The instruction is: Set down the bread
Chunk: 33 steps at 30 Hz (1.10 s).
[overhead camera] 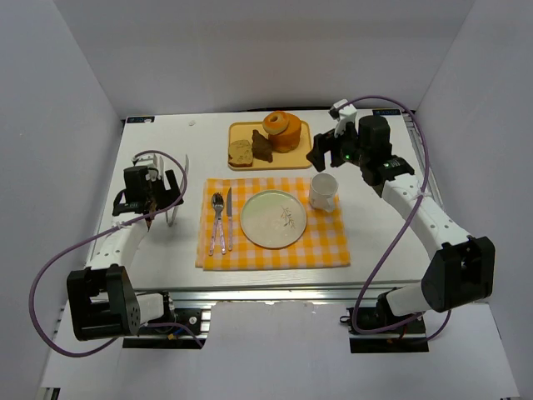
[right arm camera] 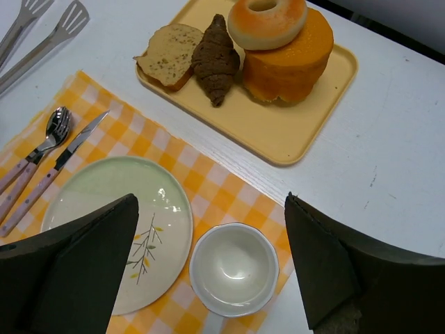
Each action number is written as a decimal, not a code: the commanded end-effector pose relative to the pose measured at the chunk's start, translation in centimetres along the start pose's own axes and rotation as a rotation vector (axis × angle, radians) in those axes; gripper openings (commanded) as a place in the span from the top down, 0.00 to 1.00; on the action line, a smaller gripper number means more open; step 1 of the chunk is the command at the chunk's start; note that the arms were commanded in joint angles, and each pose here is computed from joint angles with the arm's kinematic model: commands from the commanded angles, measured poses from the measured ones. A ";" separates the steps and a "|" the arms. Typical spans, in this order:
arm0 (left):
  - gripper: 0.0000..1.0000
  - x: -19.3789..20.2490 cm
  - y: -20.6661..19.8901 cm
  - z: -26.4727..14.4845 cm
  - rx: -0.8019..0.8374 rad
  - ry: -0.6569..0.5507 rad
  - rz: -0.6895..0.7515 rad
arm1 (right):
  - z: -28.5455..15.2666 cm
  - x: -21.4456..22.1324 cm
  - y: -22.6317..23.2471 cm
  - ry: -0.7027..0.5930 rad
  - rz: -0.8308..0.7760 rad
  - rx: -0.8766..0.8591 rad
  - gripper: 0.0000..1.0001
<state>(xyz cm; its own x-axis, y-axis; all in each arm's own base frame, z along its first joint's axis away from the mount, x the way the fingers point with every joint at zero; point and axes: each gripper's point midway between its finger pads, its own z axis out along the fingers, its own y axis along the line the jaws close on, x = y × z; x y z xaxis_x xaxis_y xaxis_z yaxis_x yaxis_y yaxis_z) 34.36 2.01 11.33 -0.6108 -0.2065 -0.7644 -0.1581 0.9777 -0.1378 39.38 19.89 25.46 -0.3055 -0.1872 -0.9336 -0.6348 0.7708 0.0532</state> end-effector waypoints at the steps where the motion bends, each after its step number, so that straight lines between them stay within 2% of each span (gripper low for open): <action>1: 0.02 -1.8 -0.2 -0.5 0.007 -0.053 0.019 | -0.5 -3.1 -0.5 -0.085 -0.022 0.026 0.11; 2: 0.02 -1.8 -0.1 -0.4 0.004 -0.052 0.027 | -0.4 -3.2 -0.4 -0.086 -0.056 0.010 0.11; 3: 0.02 -1.5 0.0 -0.2 0.003 -0.043 0.034 | -0.6 -3.1 0.7 -0.086 -0.097 -0.077 0.11; 4: 0.03 -1.4 0.1 -0.1 0.003 -0.038 0.053 | -0.9 -2.0 1.2 -0.059 -0.232 -0.152 0.14; 5: 0.05 -1.1 0.2 0.1 0.001 -0.031 0.061 | -1.2 -1.3 2.0 -0.052 -0.291 -0.226 0.23; 6: 0.12 -0.8 0.3 0.3 0.001 -0.020 0.075 | -1.6 -1.2 3.2 -0.078 -0.318 -0.324 0.52; 7: 0.17 -0.7 0.4 0.5 -0.001 -0.014 0.084 | -1.8 -0.8 3.8 -0.082 -0.326 -0.379 0.72; 8: 0.26 -0.6 0.4 0.7 -0.001 -0.003 0.100 | -2.0 0.1 4.6 -0.069 -0.350 -0.456 0.90; 9: 0.57 -0.2 0.6 0.8 -0.005 0.020 0.106 | -2.7 0.3 6.0 -0.091 -0.349 -0.560 1.00; 10: 0.71 0.6 0.7 1.4 -0.007 0.058 0.117 | -2.9 0.7 6.5 -0.095 -0.352 -0.595 1.00; 11: 0.79 0.2 0.7 1.6 -0.008 0.061 0.122 | -3.2 0.7 7.1 -0.117 -0.349 -0.636 1.00; 12: 0.80 1.0 1.1 2.1 -0.023 0.099 0.126 | -3.4 1.3 7.5 -0.117 -0.339 -0.656 0.64; 13: 0.78 0.8 1.1 2.3 -0.022 0.106 0.139 | -3.7 1.4 8.1 -0.128 -0.333 -0.687 0.44; 14: 0.73 1.3 1.2 2.5 -0.025 0.129 0.140 | -3.8 1.6 8.2 -0.125 -0.329 -0.688 0.31; 15: 0.62 1.2 1.3 2.6 -0.026 0.141 0.165 | -3.9 1.8 8.3 -0.125 -0.325 -0.696 0.13; 16: 0.33 1.8 1.7 3.1 -0.034 0.170 0.184 | -4.1 1.8 8.4 -0.129 -0.328 -0.697 0.11; 19: 0.12 2.0 1.9 3.7 -0.030 0.184 0.224 | -4.1 2.3 8.2 -0.120 -0.329 -0.678 0.11; 22: 0.10 2.2 2.1 4.8 -0.027 0.207 0.265 | -3.9 2.7 7.9 -0.109 -0.316 -0.665 0.11; 26: 0.10 1.5 1.0 6.1 0.050 0.176 0.303 | -3.5 2.7 7.6 -0.105 -0.299 -0.652 0.11; 33: 0.13 1.6 0.8 9.2 0.074 0.205 0.309 | -3.2 2.5 7.4 -0.103 -0.286 -0.646 0.11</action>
<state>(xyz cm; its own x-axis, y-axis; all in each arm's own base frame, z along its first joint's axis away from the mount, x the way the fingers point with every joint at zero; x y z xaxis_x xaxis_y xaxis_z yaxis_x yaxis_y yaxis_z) 37.98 2.89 3.12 -0.8034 0.0802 -0.5900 0.0784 0.9965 0.0288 31.48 23.09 23.30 -0.0486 -0.2706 -0.9614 -0.9827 0.1852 -0.0024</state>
